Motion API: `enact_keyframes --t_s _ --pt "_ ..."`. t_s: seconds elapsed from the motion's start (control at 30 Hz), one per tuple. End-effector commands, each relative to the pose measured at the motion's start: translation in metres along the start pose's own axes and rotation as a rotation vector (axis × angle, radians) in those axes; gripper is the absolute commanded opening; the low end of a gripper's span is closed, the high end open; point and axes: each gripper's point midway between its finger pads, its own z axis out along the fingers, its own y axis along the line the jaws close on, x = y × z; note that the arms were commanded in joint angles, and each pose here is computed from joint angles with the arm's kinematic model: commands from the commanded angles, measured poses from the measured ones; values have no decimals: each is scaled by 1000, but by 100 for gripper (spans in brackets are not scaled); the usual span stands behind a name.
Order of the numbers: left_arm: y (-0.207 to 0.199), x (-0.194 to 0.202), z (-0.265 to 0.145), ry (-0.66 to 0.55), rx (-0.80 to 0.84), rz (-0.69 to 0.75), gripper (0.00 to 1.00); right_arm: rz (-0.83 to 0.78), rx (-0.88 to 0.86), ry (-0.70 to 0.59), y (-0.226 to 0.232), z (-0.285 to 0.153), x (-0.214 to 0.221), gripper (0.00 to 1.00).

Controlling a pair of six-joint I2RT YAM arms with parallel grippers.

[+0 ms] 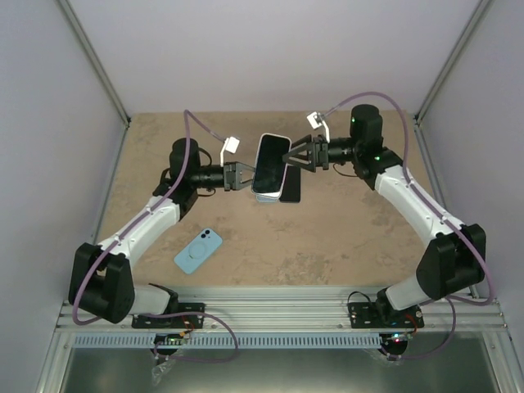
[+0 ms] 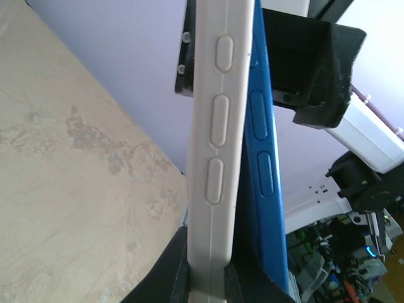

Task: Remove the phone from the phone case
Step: Remove the phone case from the phone.

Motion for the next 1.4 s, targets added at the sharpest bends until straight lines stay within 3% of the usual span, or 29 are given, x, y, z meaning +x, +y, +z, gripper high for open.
enact_keyframes --t_s 0.0,0.3,0.57,0.87,1.37 --pt "24 -5 -7 -55 -99 -82 0 -172 109 -25 5 -10 -23 72" --pt "38 -14 -14 -143 -186 -186 0 -377 492 -25 -31 -31 -48 80" --pt "72 -20 -34 -262 -424 -347 0 -596 641 60 -32 -13 -33 83" --pt "99 -16 -44 -300 -488 -527 0 -794 720 178 -31 33 -1 83" --pt "102 -15 -35 -277 -423 -584 0 -904 743 302 -51 85 49 76"
